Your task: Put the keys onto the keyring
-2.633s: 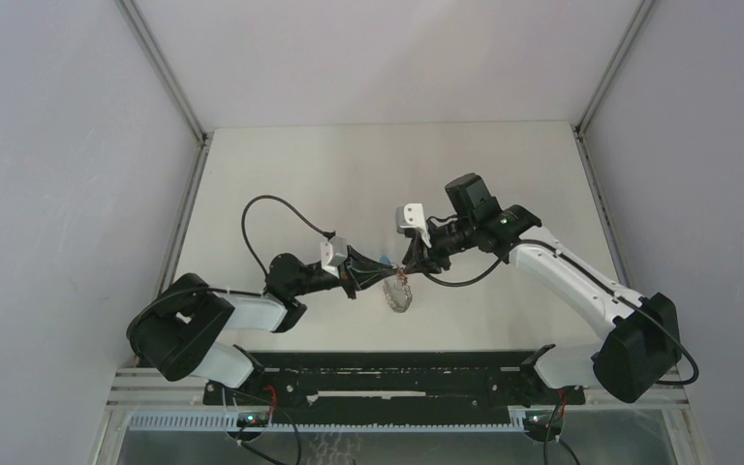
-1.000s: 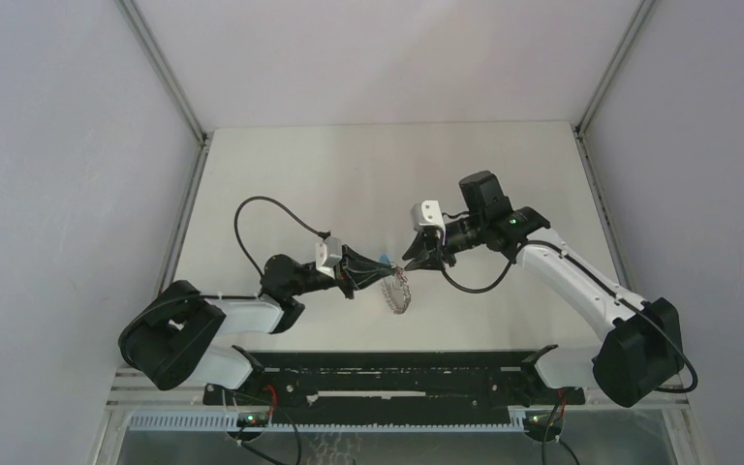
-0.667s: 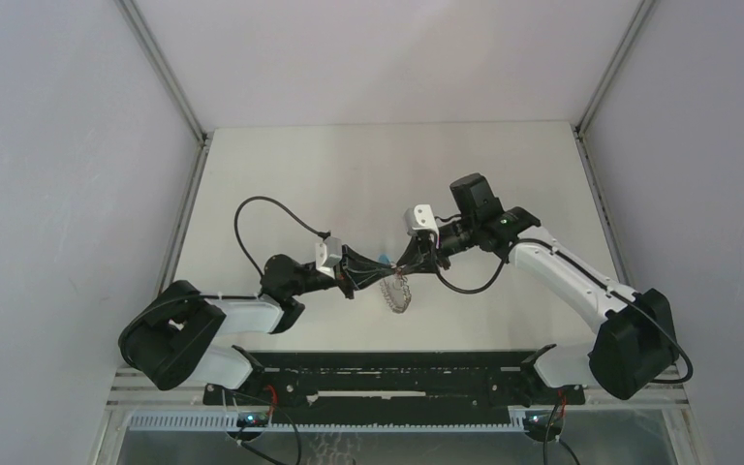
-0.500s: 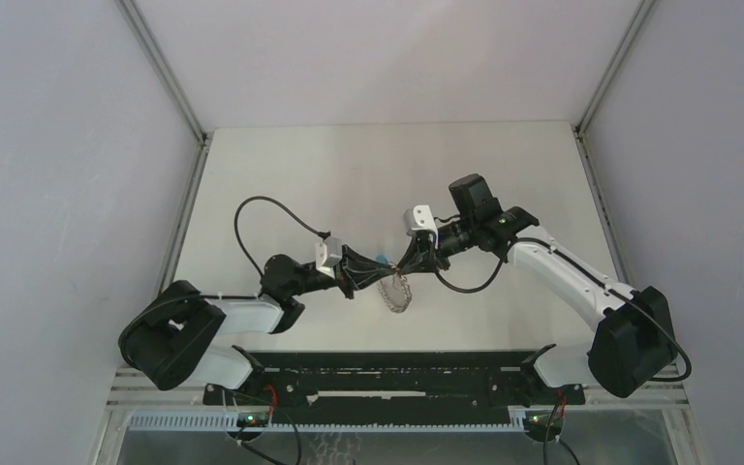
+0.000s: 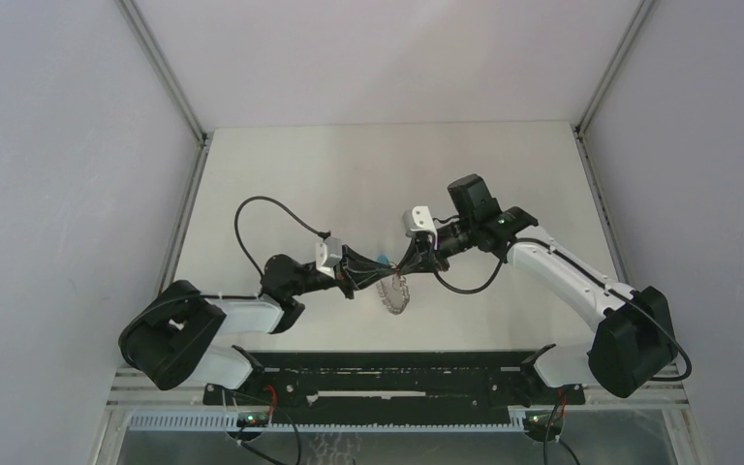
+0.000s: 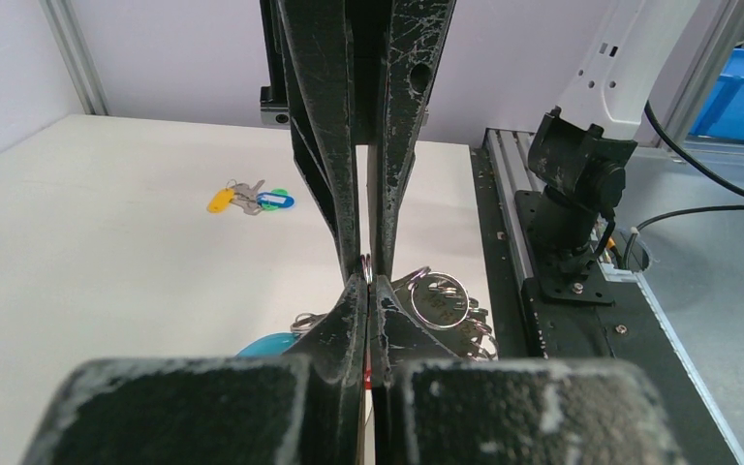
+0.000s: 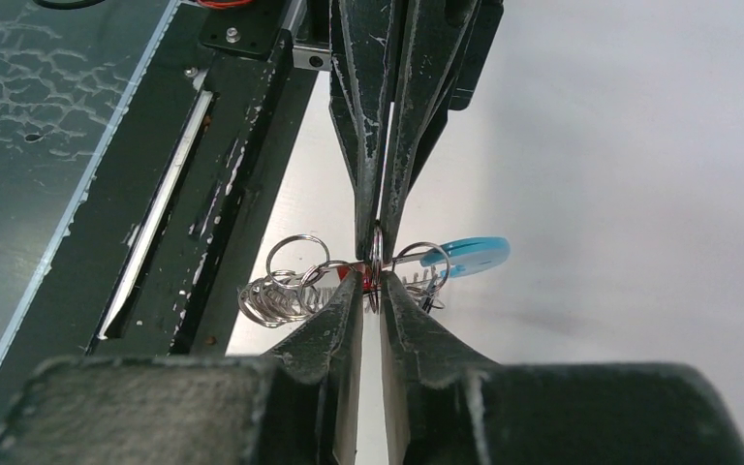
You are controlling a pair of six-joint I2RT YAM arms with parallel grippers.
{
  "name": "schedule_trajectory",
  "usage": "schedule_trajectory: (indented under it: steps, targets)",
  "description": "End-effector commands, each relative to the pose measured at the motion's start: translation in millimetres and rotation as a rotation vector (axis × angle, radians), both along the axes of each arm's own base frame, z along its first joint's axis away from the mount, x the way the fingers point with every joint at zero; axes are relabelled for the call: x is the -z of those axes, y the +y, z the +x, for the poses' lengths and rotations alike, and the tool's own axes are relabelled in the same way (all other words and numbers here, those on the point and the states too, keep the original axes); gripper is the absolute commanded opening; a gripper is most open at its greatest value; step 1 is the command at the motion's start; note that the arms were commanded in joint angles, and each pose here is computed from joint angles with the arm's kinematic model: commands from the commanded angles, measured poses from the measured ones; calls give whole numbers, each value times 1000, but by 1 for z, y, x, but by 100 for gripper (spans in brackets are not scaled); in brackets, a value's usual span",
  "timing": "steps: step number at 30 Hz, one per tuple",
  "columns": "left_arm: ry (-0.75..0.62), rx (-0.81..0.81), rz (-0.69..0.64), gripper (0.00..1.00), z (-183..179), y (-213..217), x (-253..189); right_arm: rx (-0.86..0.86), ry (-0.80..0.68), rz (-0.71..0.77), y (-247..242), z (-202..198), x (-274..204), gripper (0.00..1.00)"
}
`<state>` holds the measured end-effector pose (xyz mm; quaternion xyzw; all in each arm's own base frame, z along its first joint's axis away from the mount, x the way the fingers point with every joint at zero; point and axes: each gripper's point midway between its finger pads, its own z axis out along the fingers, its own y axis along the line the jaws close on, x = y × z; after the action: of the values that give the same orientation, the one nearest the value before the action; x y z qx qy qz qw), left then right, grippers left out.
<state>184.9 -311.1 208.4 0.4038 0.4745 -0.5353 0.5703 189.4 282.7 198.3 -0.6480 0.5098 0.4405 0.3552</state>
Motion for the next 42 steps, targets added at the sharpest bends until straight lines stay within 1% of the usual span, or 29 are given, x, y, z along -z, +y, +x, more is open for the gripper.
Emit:
schedule_trajectory:
  steps: [1, 3, 6, 12, 16, 21, 24, 27, 29, 35, 42]
  targets:
    - [-85, 14, -79, 0, 0, -4, -33, -19, -48, 35, 7, 3, -17, 7]
    - [-84, 12, -79, 0, 0, -4, -32, -9, -49, 26, 6, 4, -18, 0]
    - [-75, 14, -73, 1, 1, -5, -29, 11, -47, -1, 4, 6, -18, 0]
    - [-59, -3, -63, 17, 4, -4, -23, 82, -54, -125, -4, 12, -15, 0]
    - [-46, -15, -55, 31, 8, -2, -18, 131, -88, -253, -9, 16, -11, 0]
    - [-41, -23, -50, 36, 12, 1, -16, 164, -88, -411, -13, 15, -4, 0]
    - [-36, -37, -41, 37, 15, 3, -12, 168, -86, -502, -13, 12, 2, 0]
    - [-28, -46, -30, 37, 18, 5, -7, 166, -97, -543, -12, 10, 1, 0]
    - [-24, -38, -22, 36, 18, 4, -4, 165, -106, -549, -10, 11, 0, 0]
    - [-23, -8, 10, 26, 18, 0, 2, 152, -122, -548, -5, 10, -2, 0]
    - [-29, 26, 10, 25, 12, -4, -1, 140, -127, -564, 0, 9, 0, 0]
